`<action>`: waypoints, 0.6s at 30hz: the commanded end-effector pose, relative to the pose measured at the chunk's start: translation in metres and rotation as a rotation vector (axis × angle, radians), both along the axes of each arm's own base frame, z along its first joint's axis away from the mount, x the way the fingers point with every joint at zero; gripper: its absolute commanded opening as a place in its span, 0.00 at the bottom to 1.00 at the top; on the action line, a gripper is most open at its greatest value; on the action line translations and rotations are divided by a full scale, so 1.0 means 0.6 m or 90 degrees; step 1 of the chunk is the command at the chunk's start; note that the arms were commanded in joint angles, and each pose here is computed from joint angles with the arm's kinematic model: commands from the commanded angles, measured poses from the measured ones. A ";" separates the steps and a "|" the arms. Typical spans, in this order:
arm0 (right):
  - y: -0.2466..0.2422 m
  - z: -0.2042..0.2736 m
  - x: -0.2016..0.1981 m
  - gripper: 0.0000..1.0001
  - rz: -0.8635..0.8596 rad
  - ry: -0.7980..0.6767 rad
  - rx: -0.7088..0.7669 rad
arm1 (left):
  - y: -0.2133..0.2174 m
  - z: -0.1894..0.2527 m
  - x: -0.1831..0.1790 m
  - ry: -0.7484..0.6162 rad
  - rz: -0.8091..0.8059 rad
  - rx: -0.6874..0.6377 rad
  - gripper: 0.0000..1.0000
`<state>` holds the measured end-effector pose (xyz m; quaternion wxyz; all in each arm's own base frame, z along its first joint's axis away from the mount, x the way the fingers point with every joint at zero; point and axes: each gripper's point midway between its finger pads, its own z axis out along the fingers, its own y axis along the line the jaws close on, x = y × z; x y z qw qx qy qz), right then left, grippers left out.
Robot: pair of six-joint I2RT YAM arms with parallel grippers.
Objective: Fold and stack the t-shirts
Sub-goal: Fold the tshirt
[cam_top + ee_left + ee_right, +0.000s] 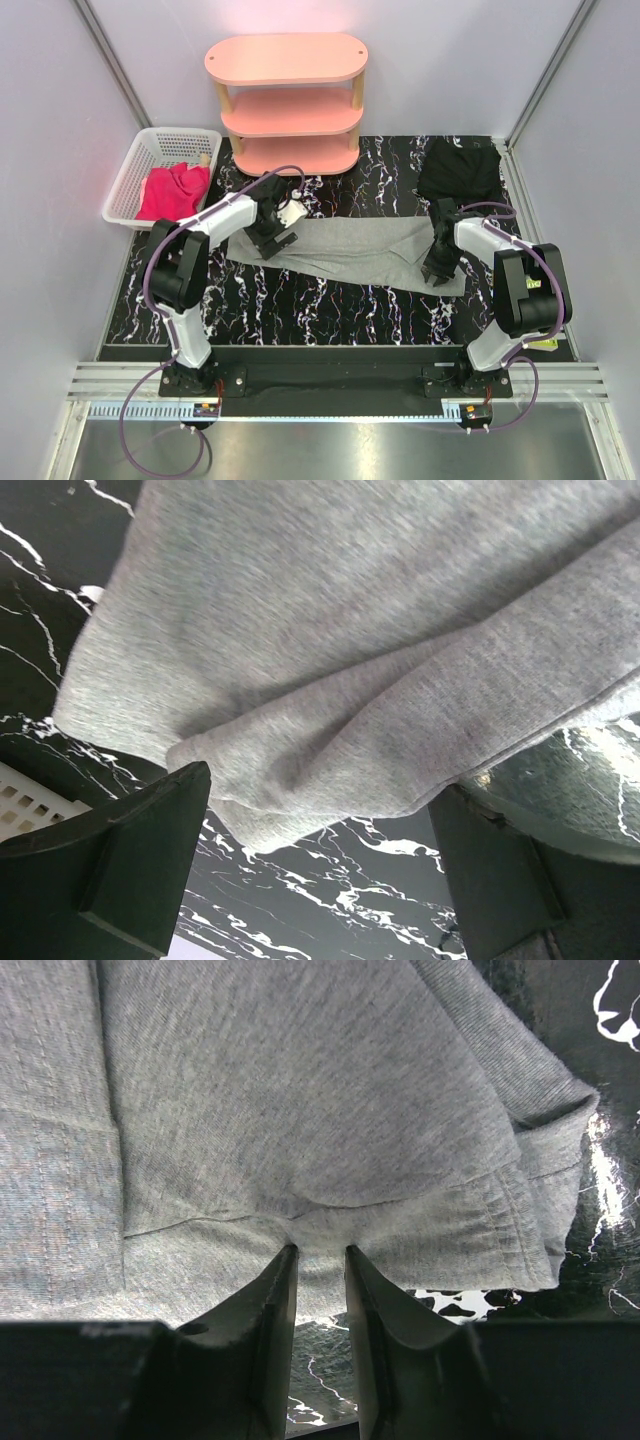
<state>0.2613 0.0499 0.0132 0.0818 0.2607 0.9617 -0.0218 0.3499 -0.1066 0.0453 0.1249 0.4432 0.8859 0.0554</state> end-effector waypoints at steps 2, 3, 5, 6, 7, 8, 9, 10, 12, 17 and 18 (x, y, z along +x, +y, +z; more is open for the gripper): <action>0.005 -0.006 -0.004 0.33 0.010 -0.003 0.009 | 0.003 0.017 0.031 -0.034 0.007 0.002 0.89; 0.005 -0.005 -0.003 0.33 0.012 -0.005 0.009 | 0.004 0.017 0.032 -0.034 0.007 0.003 0.88; 0.005 -0.006 -0.006 0.33 0.011 -0.003 0.008 | 0.007 0.022 0.035 -0.042 0.006 0.006 0.87; 0.005 -0.005 -0.006 0.32 0.012 -0.004 0.009 | 0.009 0.022 0.038 -0.046 0.005 0.010 0.87; 0.005 -0.005 -0.005 0.33 0.011 -0.005 0.010 | 0.012 0.025 0.041 -0.051 0.008 0.013 0.86; 0.005 -0.005 -0.006 0.32 0.011 -0.005 0.010 | 0.015 0.025 0.044 -0.052 0.007 0.018 0.86; 0.005 -0.005 -0.006 0.32 0.012 -0.007 0.010 | 0.018 0.027 0.048 -0.058 0.006 0.025 0.86; 0.005 -0.006 -0.007 0.32 0.011 -0.006 0.011 | 0.019 0.031 0.053 -0.064 0.006 0.027 0.86; 0.004 -0.007 -0.008 0.29 0.010 -0.007 0.010 | 0.022 0.034 0.059 -0.069 0.001 0.036 0.85; 0.006 -0.003 -0.007 0.27 0.011 -0.013 0.014 | 0.018 0.028 0.060 -0.062 -0.006 0.032 0.55; 0.006 -0.001 -0.005 0.27 0.009 -0.017 0.015 | 0.017 0.026 0.060 -0.060 -0.006 0.029 0.35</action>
